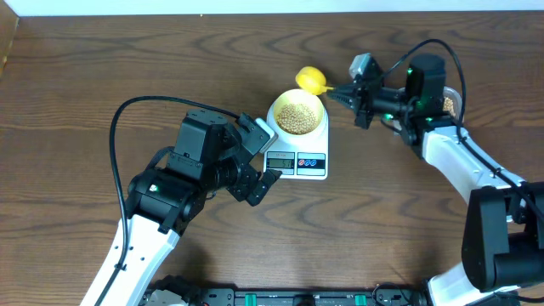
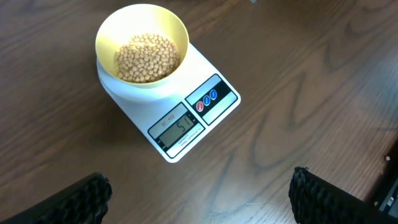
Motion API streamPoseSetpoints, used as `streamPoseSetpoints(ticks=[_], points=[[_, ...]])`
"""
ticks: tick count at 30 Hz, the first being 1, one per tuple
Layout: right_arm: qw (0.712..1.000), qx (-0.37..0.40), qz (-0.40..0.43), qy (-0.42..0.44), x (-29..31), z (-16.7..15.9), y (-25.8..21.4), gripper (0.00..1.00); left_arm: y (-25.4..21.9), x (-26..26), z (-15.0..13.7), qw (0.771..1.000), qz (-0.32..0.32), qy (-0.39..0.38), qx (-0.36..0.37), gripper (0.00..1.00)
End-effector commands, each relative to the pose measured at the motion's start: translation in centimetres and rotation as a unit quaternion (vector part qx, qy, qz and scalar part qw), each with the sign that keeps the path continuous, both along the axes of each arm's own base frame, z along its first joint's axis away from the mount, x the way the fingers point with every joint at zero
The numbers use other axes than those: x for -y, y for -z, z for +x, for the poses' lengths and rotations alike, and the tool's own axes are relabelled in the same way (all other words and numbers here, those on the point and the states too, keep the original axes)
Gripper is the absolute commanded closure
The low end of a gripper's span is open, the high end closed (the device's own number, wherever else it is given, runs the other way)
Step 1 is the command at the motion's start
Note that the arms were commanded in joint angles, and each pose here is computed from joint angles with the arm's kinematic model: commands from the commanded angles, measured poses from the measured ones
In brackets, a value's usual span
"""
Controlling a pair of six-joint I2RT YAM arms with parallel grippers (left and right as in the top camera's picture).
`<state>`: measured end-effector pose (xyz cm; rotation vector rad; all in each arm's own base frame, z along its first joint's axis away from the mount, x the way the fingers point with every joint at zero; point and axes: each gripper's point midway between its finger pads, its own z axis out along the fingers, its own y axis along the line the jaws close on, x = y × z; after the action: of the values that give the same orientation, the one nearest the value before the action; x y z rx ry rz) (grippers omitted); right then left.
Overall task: Scoop item into bowl and weigh 50g on scale
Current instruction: 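Lift the scoop and carry it left over the yellow bowl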
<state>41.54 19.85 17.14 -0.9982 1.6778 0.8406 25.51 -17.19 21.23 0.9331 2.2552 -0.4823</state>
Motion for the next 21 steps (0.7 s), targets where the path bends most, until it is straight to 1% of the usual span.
streamPoseSetpoints(ticks=[1,21], points=[[1.000,0.016,-0.019,0.001,-0.4,-0.1,-0.2,0.99,0.0,0.0,0.0,1.000,0.000,0.007,0.001,0.06],[0.995,-0.033,-0.085,0.028,-1.5,-1.0,3.2,0.99,0.0,0.0,0.0,1.000,0.000,0.007,0.001,0.06]])
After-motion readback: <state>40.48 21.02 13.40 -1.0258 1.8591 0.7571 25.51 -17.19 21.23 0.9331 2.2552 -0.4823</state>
